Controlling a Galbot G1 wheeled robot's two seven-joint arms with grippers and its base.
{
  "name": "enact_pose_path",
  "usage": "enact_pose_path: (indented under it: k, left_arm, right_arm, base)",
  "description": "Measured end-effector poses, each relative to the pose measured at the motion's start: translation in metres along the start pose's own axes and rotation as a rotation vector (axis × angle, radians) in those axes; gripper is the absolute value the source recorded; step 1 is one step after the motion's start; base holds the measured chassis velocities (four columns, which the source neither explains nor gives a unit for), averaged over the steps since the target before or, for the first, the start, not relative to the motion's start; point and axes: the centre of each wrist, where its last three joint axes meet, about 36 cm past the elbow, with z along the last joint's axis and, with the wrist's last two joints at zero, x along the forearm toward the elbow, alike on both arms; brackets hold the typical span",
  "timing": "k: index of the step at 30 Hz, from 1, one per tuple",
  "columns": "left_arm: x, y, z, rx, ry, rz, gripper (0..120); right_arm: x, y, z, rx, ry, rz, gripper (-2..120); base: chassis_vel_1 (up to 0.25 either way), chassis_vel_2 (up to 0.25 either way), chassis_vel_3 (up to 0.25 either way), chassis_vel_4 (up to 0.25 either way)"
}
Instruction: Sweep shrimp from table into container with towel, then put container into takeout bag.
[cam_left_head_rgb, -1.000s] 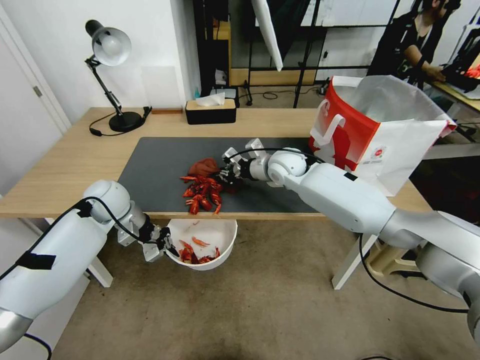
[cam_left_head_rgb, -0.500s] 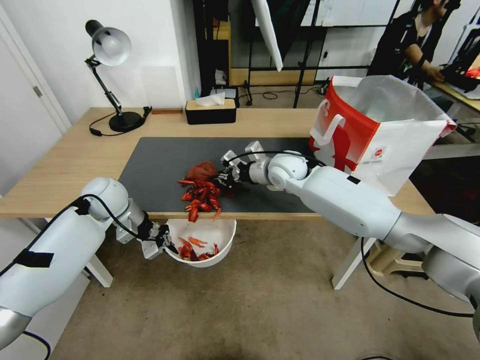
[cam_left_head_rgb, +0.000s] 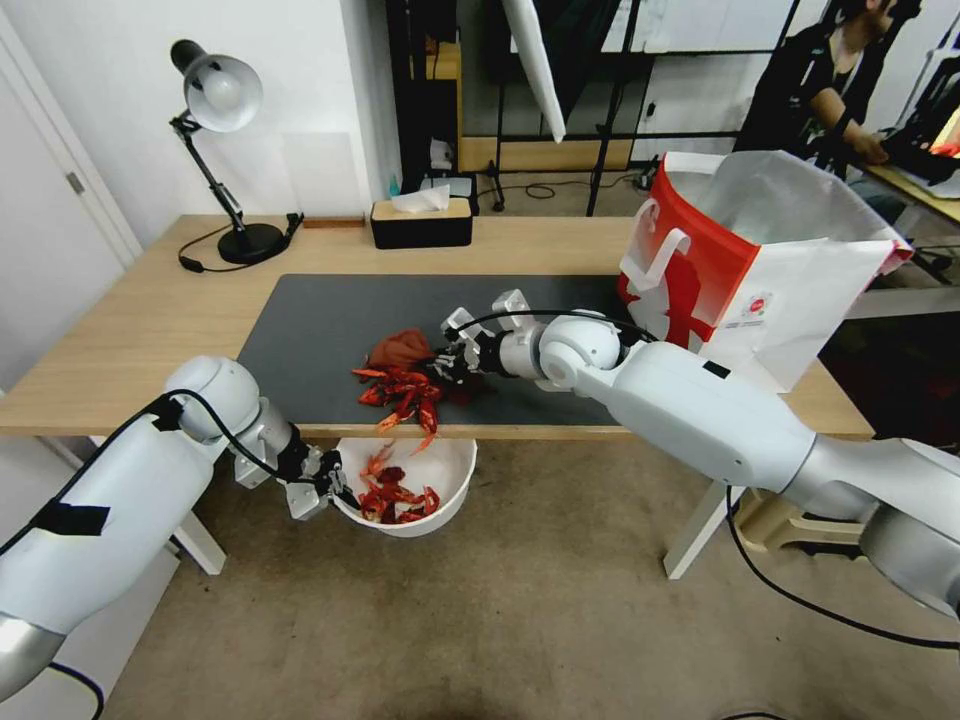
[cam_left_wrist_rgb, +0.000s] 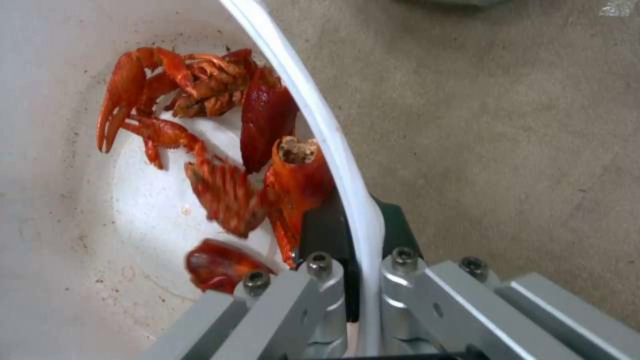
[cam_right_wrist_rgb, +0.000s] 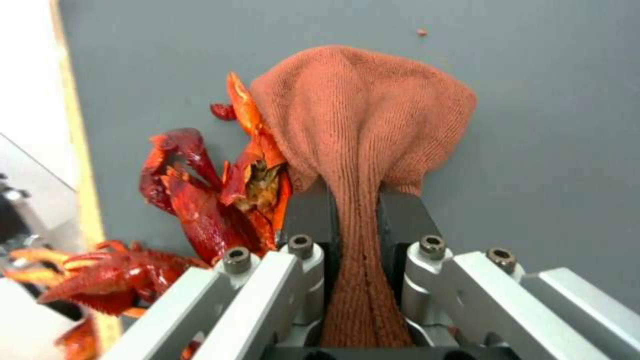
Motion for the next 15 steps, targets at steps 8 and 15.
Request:
enact_pose_path:
  k: [8, 15]
  left_arm:
    - [0.001, 0.0, 0.001, 0.001, 0.002, -0.002, 0]
    - [0.0, 0.0, 0.002, 0.005, 0.001, -0.005, 0]
  right_arm:
    - [0.004, 0.007, 0.001, 0.003, 0.002, -0.011, 8]
    - [0.011, 0.01, 0.004, 0.003, 0.005, -0.013, 8]
  base:
    - [0.0, 0.0, 0.0, 0.0]
    - [0.0, 0.0, 0.0, 0.0]
